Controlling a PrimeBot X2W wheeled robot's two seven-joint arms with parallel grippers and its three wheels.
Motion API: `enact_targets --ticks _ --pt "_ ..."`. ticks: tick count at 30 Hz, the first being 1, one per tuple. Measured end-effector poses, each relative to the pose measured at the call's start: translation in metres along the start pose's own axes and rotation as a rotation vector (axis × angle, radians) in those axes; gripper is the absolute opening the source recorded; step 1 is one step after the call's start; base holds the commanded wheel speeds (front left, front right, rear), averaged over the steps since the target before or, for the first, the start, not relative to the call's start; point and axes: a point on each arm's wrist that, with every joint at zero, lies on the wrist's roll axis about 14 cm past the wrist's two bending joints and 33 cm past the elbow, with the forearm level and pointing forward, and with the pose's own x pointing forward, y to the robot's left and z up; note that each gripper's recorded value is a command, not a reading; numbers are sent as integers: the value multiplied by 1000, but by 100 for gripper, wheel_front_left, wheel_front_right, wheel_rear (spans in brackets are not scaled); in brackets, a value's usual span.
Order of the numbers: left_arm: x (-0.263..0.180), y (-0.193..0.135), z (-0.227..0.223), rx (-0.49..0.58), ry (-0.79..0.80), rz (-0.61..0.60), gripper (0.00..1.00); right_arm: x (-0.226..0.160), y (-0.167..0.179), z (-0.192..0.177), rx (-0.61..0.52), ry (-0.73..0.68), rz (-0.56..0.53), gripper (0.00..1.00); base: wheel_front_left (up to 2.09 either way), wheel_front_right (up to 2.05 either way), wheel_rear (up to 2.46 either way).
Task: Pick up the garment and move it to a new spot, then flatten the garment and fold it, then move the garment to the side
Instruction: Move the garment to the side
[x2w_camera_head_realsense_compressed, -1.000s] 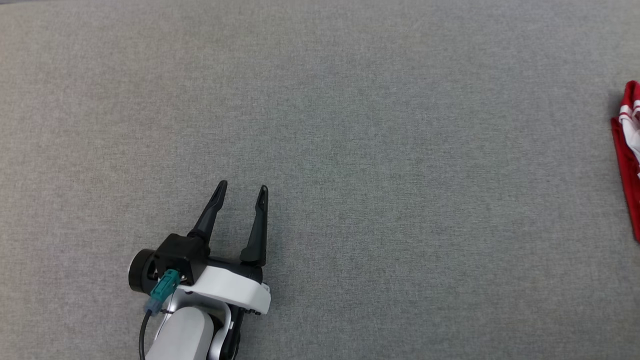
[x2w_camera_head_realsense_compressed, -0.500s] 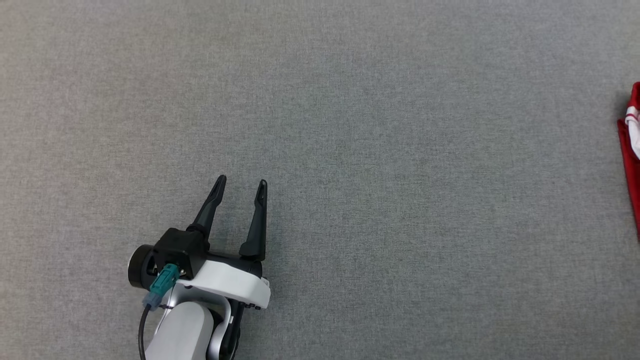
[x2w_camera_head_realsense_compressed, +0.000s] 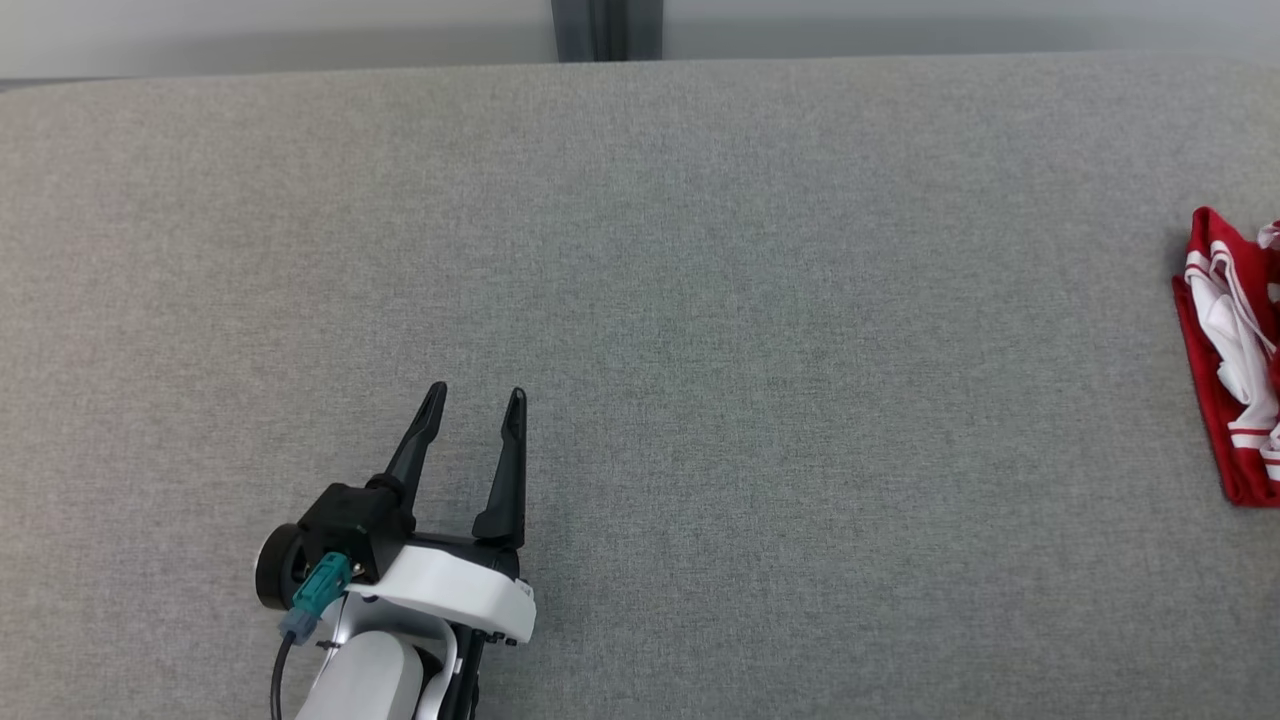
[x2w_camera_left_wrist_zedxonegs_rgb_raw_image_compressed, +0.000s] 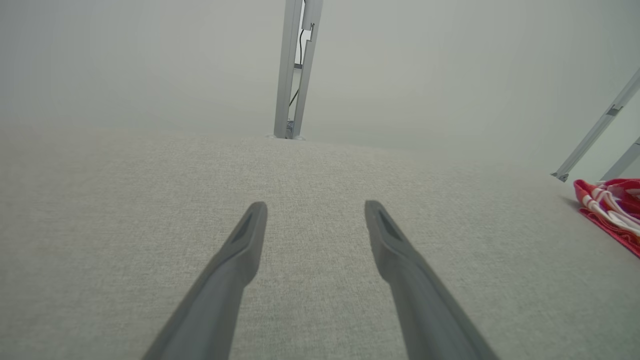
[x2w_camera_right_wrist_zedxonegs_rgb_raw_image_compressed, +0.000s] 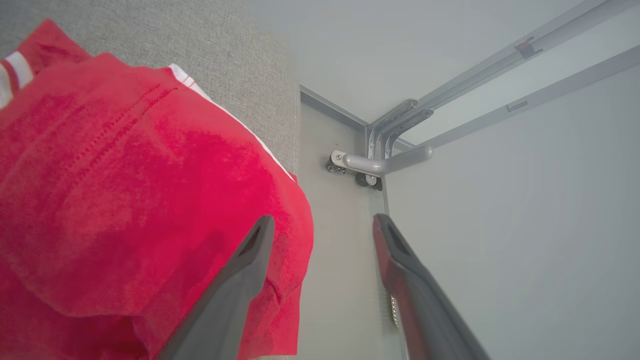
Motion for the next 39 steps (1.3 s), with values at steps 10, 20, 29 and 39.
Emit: enact_targets --ticks 10,20,29,39 --pt "-21 3 14 -4 -34 26 100 -31 -13 85 37 -326 -27 100 0 0 0" --pt "-41 8 45 7 -124 50 100 -99 43 181 252 -741 142 100 0 0 0" --pt "-54 9 73 -22 -211 55 100 -193 69 204 554 -1127 168 100 0 0 0" --pt "-69 14 74 -20 -222 75 100 -209 141 144 628 -1060 160 100 0 0 0"
